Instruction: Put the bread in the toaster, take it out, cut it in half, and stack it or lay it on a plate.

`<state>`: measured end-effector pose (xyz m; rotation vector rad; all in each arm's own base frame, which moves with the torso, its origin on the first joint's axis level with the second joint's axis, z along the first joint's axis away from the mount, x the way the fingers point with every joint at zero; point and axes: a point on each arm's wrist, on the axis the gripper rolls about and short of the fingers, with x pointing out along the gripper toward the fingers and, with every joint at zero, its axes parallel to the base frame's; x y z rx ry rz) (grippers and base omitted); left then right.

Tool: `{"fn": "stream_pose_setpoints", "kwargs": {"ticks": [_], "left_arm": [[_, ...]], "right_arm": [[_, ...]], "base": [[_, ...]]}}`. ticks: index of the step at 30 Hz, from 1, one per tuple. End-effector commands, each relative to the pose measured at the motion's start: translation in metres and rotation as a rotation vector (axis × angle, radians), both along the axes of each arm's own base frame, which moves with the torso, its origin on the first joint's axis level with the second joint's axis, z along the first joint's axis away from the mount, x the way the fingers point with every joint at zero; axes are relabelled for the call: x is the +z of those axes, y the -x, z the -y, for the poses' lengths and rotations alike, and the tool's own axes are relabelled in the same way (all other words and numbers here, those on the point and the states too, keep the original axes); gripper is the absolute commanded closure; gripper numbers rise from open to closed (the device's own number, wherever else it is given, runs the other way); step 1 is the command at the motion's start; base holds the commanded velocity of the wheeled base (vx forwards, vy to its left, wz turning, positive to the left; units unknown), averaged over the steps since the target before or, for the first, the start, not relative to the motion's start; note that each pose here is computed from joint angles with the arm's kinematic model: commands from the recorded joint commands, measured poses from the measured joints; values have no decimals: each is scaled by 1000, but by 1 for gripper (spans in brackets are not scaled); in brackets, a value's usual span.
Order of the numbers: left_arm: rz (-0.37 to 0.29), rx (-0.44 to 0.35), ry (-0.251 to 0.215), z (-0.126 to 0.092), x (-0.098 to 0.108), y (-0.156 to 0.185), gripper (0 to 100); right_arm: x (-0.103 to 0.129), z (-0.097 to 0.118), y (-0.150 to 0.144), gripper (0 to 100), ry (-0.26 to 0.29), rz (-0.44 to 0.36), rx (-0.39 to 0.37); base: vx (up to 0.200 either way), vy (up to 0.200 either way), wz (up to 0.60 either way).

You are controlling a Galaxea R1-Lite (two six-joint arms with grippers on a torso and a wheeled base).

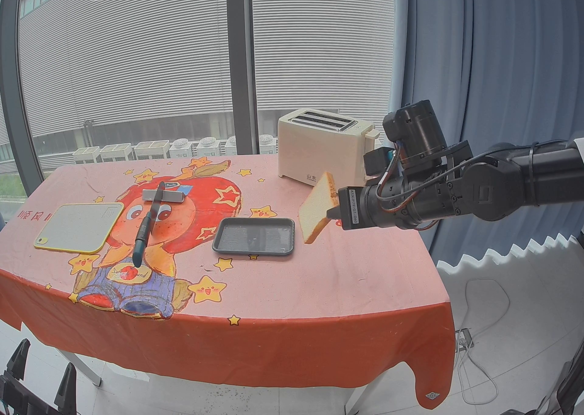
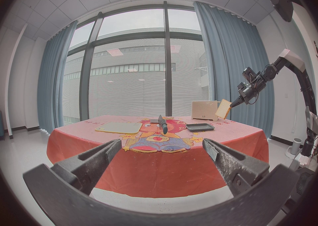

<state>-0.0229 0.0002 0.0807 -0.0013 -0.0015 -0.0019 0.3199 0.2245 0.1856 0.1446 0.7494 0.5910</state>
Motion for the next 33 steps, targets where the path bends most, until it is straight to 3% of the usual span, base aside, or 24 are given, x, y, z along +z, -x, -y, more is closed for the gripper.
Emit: {"fn": "stream_pose_setpoints", "kwargs": {"ticks": [1, 15, 21, 33], "left_arm": [[-5, 0, 0, 0, -5, 0, 0], [-5, 3, 3, 0, -5, 0, 0], [-5, 5, 3, 0, -5, 0, 0], [-5, 3, 0, 0, -5, 0, 0]], "right_arm": [[2, 5, 2, 100, 2, 11, -9], [15, 11, 5, 100, -16, 60, -13], [22, 16, 7, 100, -26, 75, -21], [27, 27, 5, 100, -13, 100, -31]], "base": [[0, 0, 0], [0, 0, 0], [200, 0, 0], [0, 0, 0]]}}
